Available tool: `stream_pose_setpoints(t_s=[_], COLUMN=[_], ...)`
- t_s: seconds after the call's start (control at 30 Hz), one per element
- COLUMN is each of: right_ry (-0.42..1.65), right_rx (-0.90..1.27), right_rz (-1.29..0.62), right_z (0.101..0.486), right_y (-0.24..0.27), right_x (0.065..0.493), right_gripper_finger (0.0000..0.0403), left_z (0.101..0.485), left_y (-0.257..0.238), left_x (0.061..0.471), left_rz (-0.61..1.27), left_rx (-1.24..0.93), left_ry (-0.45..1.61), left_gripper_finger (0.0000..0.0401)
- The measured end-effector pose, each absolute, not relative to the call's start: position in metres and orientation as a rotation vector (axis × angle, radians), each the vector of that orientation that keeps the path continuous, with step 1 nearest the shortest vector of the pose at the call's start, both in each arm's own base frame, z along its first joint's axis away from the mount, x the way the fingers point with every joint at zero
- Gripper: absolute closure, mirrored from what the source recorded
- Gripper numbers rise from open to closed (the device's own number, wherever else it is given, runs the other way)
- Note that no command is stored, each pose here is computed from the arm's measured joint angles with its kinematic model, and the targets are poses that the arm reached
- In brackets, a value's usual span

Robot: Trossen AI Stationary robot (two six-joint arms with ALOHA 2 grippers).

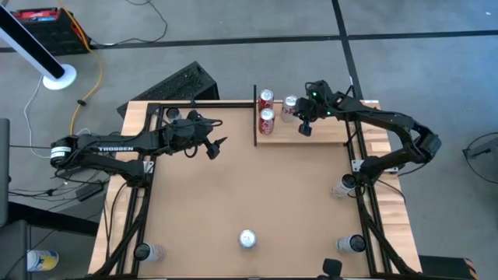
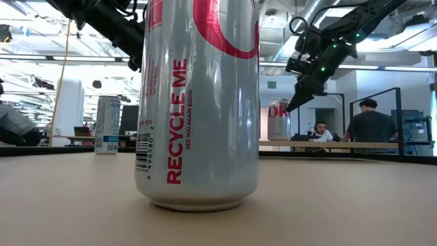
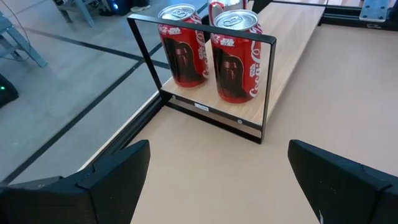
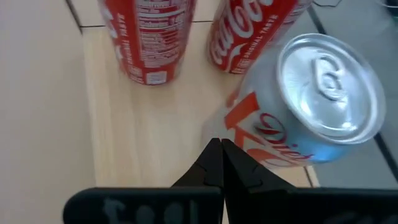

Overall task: Place canned beverage on shelf
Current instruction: Put the top silver soda can on the shelf

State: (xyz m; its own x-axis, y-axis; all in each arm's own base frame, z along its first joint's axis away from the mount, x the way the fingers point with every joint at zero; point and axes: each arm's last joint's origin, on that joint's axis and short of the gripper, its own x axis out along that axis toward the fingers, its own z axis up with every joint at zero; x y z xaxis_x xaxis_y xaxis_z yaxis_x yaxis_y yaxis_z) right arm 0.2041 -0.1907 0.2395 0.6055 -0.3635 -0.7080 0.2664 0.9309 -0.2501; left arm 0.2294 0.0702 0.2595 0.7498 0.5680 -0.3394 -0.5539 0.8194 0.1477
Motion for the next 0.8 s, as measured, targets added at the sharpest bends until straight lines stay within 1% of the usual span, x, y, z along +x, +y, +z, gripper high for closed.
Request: stream_pose_setpoints(t_s=[0.17,0.8], right_ry=[0.849,0.796], right_rx=[-0.156,-0.193], right_rz=[-0.431,-0.477], right_z=[0.2415,0.2466], right_y=[-0.1937,-0.1985], right_x=[0.2044,0.2063], right_gripper_finger=[0.0386,0.0386], left_z=[0.2599,0.2599], left_y=[0.0702,0.07], left_x=[0.2296,0.2297], left_rz=[0.613,0.606], left_rx=[0.039,0.036], left_ry=[0.378,0.378], left_gripper_finger=[0.0034,0.0034])
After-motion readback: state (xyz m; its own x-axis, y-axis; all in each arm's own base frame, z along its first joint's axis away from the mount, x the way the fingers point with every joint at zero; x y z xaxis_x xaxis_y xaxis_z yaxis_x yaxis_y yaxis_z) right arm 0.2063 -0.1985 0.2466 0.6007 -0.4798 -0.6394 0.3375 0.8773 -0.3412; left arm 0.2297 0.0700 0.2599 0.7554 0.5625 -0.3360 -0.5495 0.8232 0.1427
